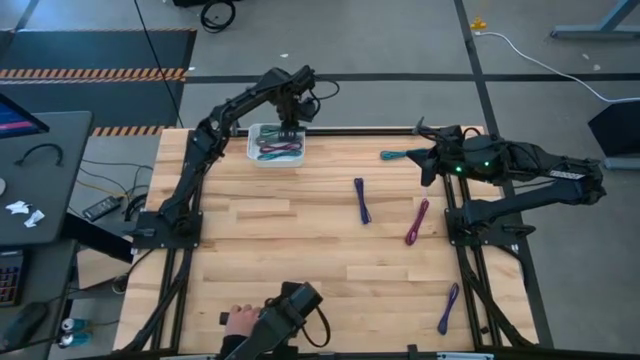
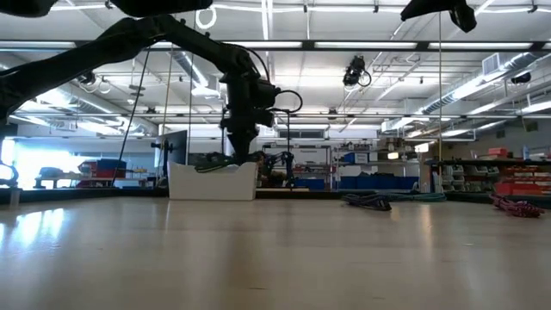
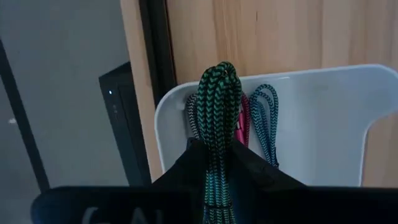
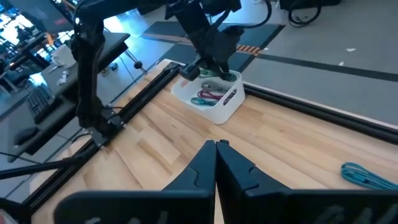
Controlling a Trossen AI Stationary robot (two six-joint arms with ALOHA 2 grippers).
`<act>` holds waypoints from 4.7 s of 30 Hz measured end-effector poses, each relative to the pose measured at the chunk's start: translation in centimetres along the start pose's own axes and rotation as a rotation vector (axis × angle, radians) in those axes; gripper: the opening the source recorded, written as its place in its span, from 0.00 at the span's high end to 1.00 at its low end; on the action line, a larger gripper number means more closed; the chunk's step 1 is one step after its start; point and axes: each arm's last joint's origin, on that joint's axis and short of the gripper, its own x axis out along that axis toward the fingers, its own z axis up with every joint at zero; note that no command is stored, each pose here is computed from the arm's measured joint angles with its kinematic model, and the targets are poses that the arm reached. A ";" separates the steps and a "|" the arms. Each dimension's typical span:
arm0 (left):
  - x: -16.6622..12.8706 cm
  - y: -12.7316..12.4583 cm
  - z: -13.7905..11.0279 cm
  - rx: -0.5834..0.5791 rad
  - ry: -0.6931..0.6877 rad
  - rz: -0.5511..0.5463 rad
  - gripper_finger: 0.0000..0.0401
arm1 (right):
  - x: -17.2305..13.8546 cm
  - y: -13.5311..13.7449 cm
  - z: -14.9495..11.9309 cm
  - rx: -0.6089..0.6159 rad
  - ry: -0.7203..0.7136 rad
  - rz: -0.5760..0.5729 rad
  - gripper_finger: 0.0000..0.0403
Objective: Pick and place USB-C Cables
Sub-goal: Put the green charger cable into the white bin, then put the top violet charger cable into the white bin
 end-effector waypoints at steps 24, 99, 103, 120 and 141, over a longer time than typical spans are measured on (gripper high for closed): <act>4.4 -0.3 -1.3 -0.035 0.179 0.050 0.72 | 0.0 0.1 0.0 0.006 0.000 0.010 0.98; 10.2 -25.4 17.8 -0.895 -0.481 0.070 0.83 | -0.9 -2.1 -3.1 -0.056 0.451 -0.058 0.98; 9.0 -25.3 17.5 -0.752 -0.446 -0.013 0.93 | -0.9 -2.1 -3.1 -0.056 0.452 -0.058 0.98; -13.5 -24.1 6.5 -0.295 -0.286 0.176 0.93 | -0.6 -0.5 -2.3 -0.342 0.427 0.278 0.98; -3.0 -8.3 -8.2 -0.002 -0.074 0.188 0.93 | 0.4 1.3 -0.6 -0.248 0.188 0.322 0.98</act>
